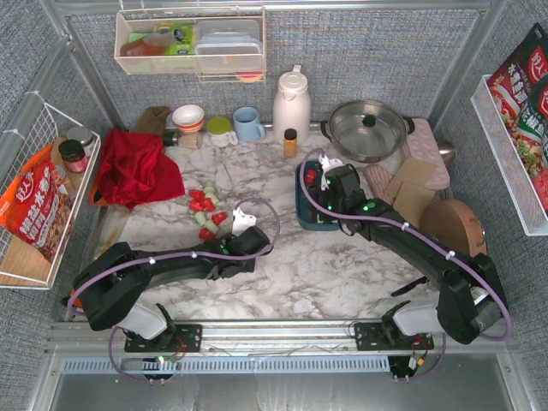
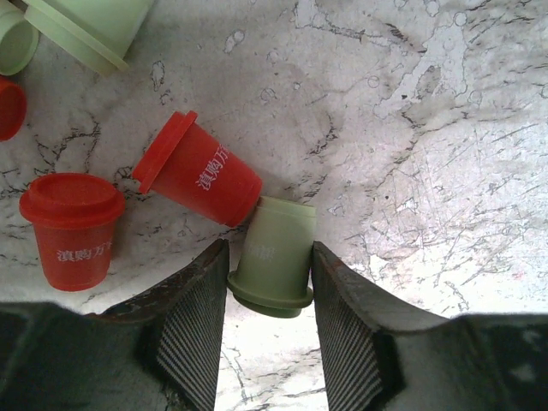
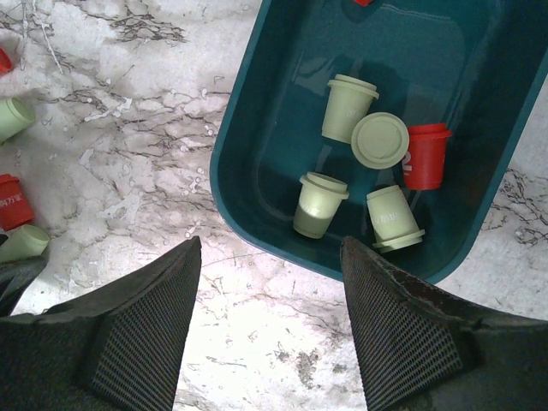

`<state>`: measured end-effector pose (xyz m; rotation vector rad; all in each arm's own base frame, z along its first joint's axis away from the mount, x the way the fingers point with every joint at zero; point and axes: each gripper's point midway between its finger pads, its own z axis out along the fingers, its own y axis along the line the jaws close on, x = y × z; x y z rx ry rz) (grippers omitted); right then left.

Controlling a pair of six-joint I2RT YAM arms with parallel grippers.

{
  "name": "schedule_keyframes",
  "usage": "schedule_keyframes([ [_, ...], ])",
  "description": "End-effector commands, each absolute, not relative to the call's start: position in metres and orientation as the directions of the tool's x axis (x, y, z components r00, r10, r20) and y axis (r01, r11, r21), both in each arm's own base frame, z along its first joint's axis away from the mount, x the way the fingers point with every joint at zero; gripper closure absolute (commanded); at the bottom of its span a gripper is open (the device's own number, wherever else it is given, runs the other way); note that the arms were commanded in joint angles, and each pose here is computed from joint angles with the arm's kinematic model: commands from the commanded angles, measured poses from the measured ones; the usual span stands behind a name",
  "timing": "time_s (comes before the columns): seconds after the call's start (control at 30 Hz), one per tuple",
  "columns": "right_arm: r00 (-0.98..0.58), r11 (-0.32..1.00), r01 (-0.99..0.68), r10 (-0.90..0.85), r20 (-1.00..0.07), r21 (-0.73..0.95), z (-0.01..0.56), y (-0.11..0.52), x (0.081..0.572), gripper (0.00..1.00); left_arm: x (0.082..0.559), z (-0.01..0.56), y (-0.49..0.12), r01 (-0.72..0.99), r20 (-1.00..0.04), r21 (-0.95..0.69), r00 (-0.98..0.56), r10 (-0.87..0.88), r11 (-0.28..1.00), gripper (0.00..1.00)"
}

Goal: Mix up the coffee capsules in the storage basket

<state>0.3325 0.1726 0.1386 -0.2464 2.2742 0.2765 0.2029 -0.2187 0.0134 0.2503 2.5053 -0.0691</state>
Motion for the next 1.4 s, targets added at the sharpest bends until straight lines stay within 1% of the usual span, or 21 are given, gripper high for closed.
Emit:
schedule_keyframes([
  [0.0, -0.633, 0.954, -0.270, -0.073, -0.770, 0.132, 0.148, 0.176, 0.335, 0.30, 0.198, 0.009, -0.220, 0.211, -0.564, -0.003, -0.807, 0.172, 0.978, 0.53],
  [0.07, -0.634, 0.953, -0.271, -0.075, -0.769, 0.131, 0.148, 0.176, 0.335, 0.30, 0.198, 0.007, -0.222, 0.215, -0.560, -0.004, -0.810, 0.176, 0.977, 0.57],
  [0.2, -0.631, 0.952, -0.275, -0.073, -0.772, 0.135, 0.150, 0.176, 0.335, 0.30, 0.200, 0.011, -0.223, 0.216, -0.568, -0.006, -0.804, 0.175, 0.976, 0.61],
  [0.3, -0.631, 0.949, -0.283, -0.073, -0.772, 0.141, 0.153, 0.177, 0.333, 0.30, 0.205, 0.024, -0.229, 0.224, -0.608, -0.038, -0.779, 0.155, 0.974, 0.64],
  [0.37, -0.630, 0.942, -0.297, -0.069, -0.774, 0.157, 0.156, 0.181, 0.331, 0.30, 0.211, 0.040, -0.237, 0.253, -0.662, -0.084, -0.737, 0.135, 0.964, 0.67],
  [0.47, -0.630, 0.914, -0.346, -0.059, -0.774, 0.212, 0.161, 0.194, 0.324, 0.30, 0.220, 0.072, -0.250, 0.325, -0.772, -0.172, -0.631, 0.078, 0.930, 0.68],
  [0.57, -0.637, 0.846, -0.427, -0.032, -0.770, 0.318, 0.175, 0.218, 0.311, 0.30, 0.227, 0.112, -0.263, 0.426, -0.876, -0.249, -0.482, -0.014, 0.870, 0.68],
  [0.7, -0.652, 0.748, -0.500, 0.006, -0.758, 0.436, 0.193, 0.248, 0.293, 0.30, 0.227, 0.155, -0.274, 0.570, -0.956, -0.248, -0.276, -0.102, 0.783, 0.67],
  [0.8, -0.660, 0.691, -0.536, 0.015, -0.751, 0.485, 0.202, 0.265, 0.280, 0.30, 0.226, 0.182, -0.279, 0.634, -0.973, -0.229, -0.156, -0.168, 0.739, 0.67],
  [0.93, -0.668, 0.637, -0.560, 0.031, -0.744, 0.530, 0.211, 0.279, 0.269, 0.30, 0.221, 0.194, -0.292, 0.703, -0.983, -0.168, -0.068, -0.170, 0.691, 0.68],
  [1.13, -0.689, 0.562, -0.576, 0.056, -0.723, 0.593, 0.217, 0.296, 0.261, 0.30, 0.217, 0.201, -0.308, 0.746, -0.986, -0.132, -0.030, -0.166, 0.652, 0.67],
  [1.37, -0.707, 0.547, -0.570, 0.053, -0.705, 0.613, 0.213, 0.301, 0.257, 0.32, 0.216, 0.208, -0.309, 0.749, -0.984, -0.126, -0.012, -0.177, 0.650, 0.67],
])
